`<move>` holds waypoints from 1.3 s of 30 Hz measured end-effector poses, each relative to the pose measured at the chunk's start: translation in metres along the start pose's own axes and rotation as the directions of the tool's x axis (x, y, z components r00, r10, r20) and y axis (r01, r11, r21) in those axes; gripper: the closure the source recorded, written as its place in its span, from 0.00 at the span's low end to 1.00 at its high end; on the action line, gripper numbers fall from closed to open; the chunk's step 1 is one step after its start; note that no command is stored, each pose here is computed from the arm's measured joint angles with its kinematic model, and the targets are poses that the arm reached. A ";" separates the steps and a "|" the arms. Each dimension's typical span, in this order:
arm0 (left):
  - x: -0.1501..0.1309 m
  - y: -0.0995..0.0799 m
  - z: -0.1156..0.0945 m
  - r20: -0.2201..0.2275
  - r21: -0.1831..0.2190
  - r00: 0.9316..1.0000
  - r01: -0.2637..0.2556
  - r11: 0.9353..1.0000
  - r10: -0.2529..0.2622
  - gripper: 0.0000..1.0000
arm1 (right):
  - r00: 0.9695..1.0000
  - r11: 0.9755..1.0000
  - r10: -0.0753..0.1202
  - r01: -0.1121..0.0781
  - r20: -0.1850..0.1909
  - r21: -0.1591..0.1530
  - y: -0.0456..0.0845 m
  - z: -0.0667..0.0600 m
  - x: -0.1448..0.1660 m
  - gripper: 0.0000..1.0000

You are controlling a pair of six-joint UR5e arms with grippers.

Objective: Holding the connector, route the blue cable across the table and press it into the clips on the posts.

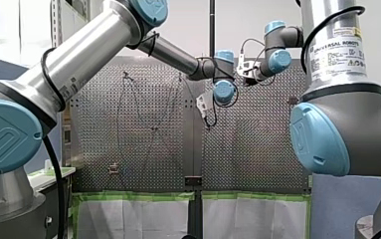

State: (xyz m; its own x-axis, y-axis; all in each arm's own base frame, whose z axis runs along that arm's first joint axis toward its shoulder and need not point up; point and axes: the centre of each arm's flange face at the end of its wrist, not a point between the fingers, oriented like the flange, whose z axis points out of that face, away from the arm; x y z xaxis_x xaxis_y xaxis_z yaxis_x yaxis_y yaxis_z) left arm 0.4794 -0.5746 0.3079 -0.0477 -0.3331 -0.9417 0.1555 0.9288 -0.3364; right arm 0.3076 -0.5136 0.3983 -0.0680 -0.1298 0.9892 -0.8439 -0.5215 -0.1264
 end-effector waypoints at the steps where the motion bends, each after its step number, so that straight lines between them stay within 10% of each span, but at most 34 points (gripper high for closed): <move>1: -0.007 -0.002 -0.001 0.008 0.004 1.000 0.004 1.000 -0.004 0.99 | 1.000 1.000 0.001 -0.001 -0.002 0.000 -0.001 -0.001 0.002 1.00; 12: -0.081 -0.020 -0.014 0.083 0.045 0.996 0.035 0.998 -0.039 0.99 | 1.000 1.000 -0.002 0.002 -0.017 0.006 -0.005 -0.005 0.015 1.00; 39: -0.066 0.021 0.044 0.046 0.129 0.999 0.019 0.992 -0.025 0.99 | 0.999 1.000 0.010 -0.009 -0.048 0.020 0.010 0.002 0.037 1.00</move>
State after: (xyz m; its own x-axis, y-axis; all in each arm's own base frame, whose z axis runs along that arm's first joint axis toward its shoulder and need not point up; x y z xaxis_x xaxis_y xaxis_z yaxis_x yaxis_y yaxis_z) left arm 0.5287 -0.5405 0.3630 -0.0058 -0.3634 -0.9316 0.2802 0.8937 -0.3504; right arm 0.2978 -0.5258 0.4335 -0.1020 -0.0948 0.9903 -0.8322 -0.5372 -0.1371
